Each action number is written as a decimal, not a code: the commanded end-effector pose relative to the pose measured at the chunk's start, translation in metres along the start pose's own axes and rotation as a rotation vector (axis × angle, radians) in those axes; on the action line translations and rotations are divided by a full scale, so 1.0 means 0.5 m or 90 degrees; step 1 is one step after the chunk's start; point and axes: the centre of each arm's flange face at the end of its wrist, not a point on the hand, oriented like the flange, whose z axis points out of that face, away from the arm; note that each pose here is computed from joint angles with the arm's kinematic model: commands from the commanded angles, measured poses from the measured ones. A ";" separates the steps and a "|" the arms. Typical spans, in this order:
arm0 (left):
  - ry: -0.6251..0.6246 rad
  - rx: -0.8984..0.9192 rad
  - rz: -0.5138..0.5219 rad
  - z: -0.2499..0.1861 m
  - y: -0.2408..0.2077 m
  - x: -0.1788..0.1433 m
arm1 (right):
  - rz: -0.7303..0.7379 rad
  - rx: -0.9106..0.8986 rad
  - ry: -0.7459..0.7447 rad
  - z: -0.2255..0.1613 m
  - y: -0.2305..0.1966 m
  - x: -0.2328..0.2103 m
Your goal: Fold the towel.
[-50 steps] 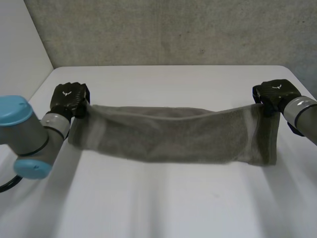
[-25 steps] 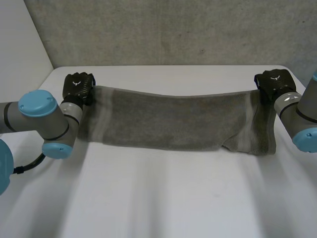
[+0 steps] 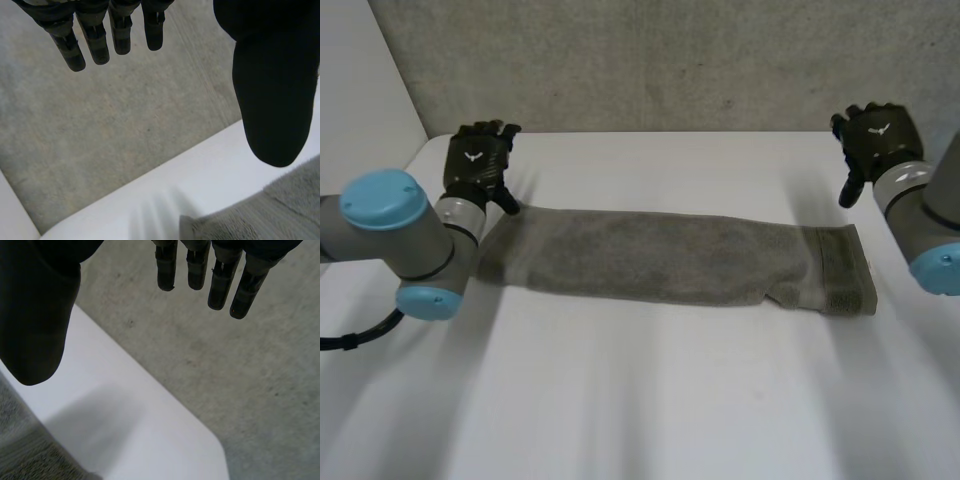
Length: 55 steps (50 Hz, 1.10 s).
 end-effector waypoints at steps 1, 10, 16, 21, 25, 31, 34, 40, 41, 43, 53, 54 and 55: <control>-0.015 0.008 0.001 -0.057 -0.070 -0.016 | -0.002 -0.024 -0.016 -0.094 -0.047 0.020; -0.009 -0.004 -0.007 -0.173 -0.121 -0.015 | -0.018 -0.171 -0.087 -0.183 0.014 -0.007; 0.000 -0.025 -0.010 -0.215 -0.102 -0.001 | -0.035 -0.204 -0.124 -0.221 0.064 -0.037; 0.000 -0.026 -0.010 -0.224 -0.090 0.001 | -0.030 -0.212 -0.113 -0.227 0.101 -0.036; -0.002 -0.024 -0.010 -0.224 -0.088 0.000 | -0.030 -0.217 -0.112 -0.219 0.143 -0.052; -0.002 -0.025 -0.010 -0.225 -0.082 0.001 | -0.035 -0.207 -0.097 -0.196 0.177 -0.058; -0.002 -0.025 -0.010 -0.226 -0.079 0.001 | -0.033 -0.198 -0.089 -0.183 0.186 -0.053; -0.003 -0.025 -0.010 -0.228 -0.076 0.001 | -0.032 -0.199 -0.064 -0.170 0.194 -0.027; -0.002 -0.024 -0.010 -0.229 -0.075 0.002 | -0.033 -0.198 -0.060 -0.166 0.194 -0.023; -0.003 -0.024 -0.010 -0.229 -0.075 0.001 | -0.038 -0.203 -0.053 -0.164 0.198 -0.015; -0.004 -0.023 -0.009 -0.229 -0.074 0.000 | -0.111 -0.244 0.004 -0.154 0.233 0.076; -0.005 -0.023 -0.009 -0.229 -0.074 -0.001 | -0.119 -0.249 0.015 -0.153 0.238 0.092; -0.005 -0.023 -0.009 -0.229 -0.074 -0.001 | -0.119 -0.249 0.015 -0.153 0.238 0.092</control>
